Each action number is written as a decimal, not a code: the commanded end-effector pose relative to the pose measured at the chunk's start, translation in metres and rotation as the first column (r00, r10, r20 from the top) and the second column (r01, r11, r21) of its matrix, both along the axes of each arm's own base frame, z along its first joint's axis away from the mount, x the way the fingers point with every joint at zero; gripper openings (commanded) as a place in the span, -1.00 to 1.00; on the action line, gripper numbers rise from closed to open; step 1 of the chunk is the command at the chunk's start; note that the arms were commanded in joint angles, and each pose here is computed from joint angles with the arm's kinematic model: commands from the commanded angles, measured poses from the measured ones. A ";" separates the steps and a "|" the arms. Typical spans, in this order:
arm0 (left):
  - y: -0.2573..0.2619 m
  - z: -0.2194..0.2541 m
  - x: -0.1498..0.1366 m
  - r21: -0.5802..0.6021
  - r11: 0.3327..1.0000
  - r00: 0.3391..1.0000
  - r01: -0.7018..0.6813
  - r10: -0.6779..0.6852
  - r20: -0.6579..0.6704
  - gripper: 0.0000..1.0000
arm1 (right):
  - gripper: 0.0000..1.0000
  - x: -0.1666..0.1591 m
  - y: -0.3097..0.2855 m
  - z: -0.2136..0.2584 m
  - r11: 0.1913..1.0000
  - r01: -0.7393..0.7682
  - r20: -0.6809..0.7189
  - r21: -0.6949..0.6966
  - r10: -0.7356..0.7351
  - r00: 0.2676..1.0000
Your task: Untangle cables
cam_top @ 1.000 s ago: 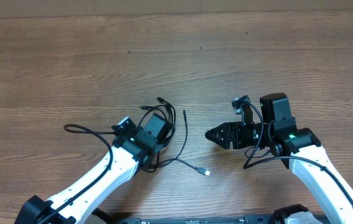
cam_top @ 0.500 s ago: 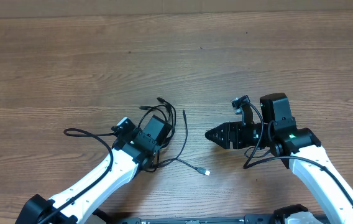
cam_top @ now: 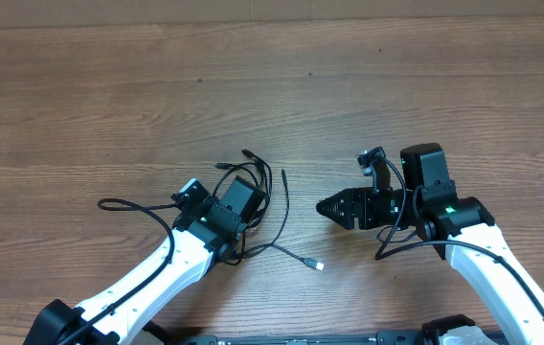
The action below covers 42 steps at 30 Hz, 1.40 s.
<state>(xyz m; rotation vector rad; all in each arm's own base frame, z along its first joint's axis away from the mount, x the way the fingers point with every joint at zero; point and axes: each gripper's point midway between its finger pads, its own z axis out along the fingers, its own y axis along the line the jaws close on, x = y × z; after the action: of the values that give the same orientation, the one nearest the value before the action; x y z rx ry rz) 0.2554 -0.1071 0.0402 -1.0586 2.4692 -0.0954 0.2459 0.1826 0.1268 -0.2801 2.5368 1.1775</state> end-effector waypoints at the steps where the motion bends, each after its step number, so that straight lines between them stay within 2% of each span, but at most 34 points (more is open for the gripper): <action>1: 0.010 -0.003 -0.001 0.043 0.999 1.000 -0.013 0.013 0.002 0.27 | 0.33 0.006 0.000 0.005 1.000 0.006 0.023 -0.003 -0.006 1.000; 10: 0.014 -0.023 -0.007 0.074 0.997 0.998 -0.022 0.026 -0.054 0.27 | 0.33 0.006 0.000 0.005 1.000 0.006 0.023 -0.003 -0.006 1.000; 13: 0.009 -0.031 -0.009 0.041 0.998 0.996 -0.049 0.053 -0.078 0.15 | 0.34 0.006 0.000 0.005 1.000 0.006 0.023 -0.003 -0.006 1.000; 20: 0.001 -0.032 -0.008 0.000 0.999 0.995 -0.048 0.048 -0.083 -0.38 | 0.33 0.006 0.000 0.005 1.000 0.006 0.022 -0.003 -0.006 1.000; 24: -0.001 -0.033 -0.009 -0.007 0.999 0.995 -0.044 0.043 -0.091 -0.91 | 0.33 0.006 0.000 0.005 1.000 0.006 0.022 -0.003 -0.006 1.000; 29: -0.007 -0.034 -0.012 -0.038 0.999 0.993 -0.028 0.024 -0.112 -0.91 | 0.33 0.005 0.000 0.005 1.000 0.006 0.022 -0.003 -0.006 1.000; 33: -0.017 -0.029 -0.011 -0.062 0.995 0.990 0.077 -0.084 -0.114 -0.91 | 0.33 0.005 0.000 0.005 1.000 0.006 0.022 -0.003 -0.006 1.000; 37: -0.028 -0.010 -0.003 -0.056 0.966 0.964 0.254 -0.258 -0.070 -0.91 | 0.33 0.006 0.000 0.005 1.000 0.006 0.023 -0.003 -0.006 1.000; 39: -0.037 0.002 0.000 -0.058 0.935 0.936 0.349 -0.351 -0.039 -0.91 | 0.33 0.006 0.000 0.005 1.000 0.006 0.022 -0.003 -0.006 1.000; 40: -0.046 0.014 0.002 -0.066 0.896 0.897 0.440 -0.441 -0.009 -0.91 | 0.33 0.006 0.000 0.005 1.000 0.006 0.022 -0.003 -0.006 1.000; 42: -0.056 0.025 0.002 -0.072 0.844 0.847 0.531 -0.531 0.024 -0.92 | 0.33 0.006 0.000 0.005 1.000 0.006 0.022 -0.003 -0.006 1.000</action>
<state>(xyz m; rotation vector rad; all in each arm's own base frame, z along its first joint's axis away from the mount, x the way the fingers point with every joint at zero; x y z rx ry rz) 0.2477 -0.1370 0.0313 -0.7158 2.6927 -0.2073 0.2460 0.1826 0.1268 -0.2795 2.5371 1.1772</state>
